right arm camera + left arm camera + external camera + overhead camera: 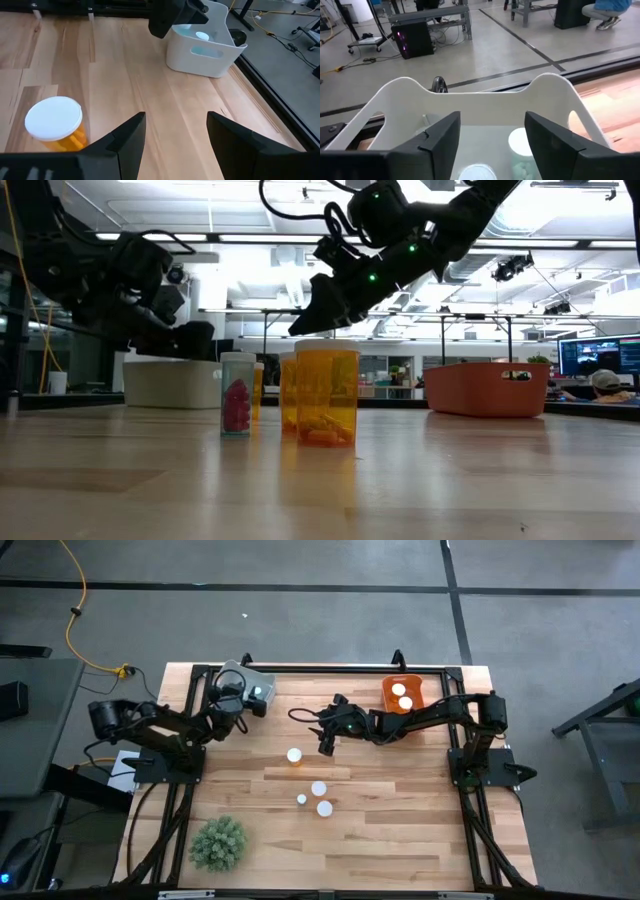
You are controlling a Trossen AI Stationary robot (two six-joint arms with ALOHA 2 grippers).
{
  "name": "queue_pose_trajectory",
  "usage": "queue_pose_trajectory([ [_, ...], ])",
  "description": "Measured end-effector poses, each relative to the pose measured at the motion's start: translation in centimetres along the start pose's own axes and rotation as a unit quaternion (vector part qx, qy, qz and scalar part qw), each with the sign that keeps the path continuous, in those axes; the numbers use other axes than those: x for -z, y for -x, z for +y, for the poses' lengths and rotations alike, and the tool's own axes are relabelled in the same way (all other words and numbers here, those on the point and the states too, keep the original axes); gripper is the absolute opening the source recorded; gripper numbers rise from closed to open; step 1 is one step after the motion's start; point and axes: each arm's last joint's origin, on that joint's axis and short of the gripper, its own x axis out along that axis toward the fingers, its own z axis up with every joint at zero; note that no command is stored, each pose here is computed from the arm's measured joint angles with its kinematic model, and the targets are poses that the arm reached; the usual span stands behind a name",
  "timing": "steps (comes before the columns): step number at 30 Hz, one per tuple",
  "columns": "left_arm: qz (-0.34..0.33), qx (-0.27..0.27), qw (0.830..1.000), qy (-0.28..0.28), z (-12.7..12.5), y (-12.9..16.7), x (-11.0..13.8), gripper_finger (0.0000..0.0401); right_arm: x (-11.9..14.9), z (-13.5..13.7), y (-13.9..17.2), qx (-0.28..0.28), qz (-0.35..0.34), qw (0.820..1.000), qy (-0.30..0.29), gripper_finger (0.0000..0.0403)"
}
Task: Pick and place medicine bottles into bin by pill shape (circle, oval)
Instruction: Put the middle orange capsule bottle into the orange bin
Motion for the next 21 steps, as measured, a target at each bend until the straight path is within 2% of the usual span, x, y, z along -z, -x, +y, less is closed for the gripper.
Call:
queue_pose_trajectory([
  [7, -0.026, 0.009, 1.0, -0.009, 0.0, 0.6, -1.1, 0.0223, -0.4, 0.0, 0.0, 0.002, -0.019, 1.0, -0.002, 0.0204],
  [11, -0.06, 0.036, 0.997, -0.009, -0.3, 1.9, -2.4, 0.0223, -0.8, 0.1, 0.4, 0.0, -0.024, 1.0, 0.001, 0.0204],
  [17, -0.135, 0.109, 0.984, -0.027, -1.1, 5.4, -4.7, 0.0223, -2.5, 0.4, 2.5, -0.008, -0.038, 0.999, 0.006, 0.0204],
  [21, -0.183, 0.18, 0.966, 0.0, -1.5, 8.3, -6.4, 0.0223, -4.1, 0.7, 5.0, -0.015, -0.076, 0.997, 0.015, 0.0204],
])
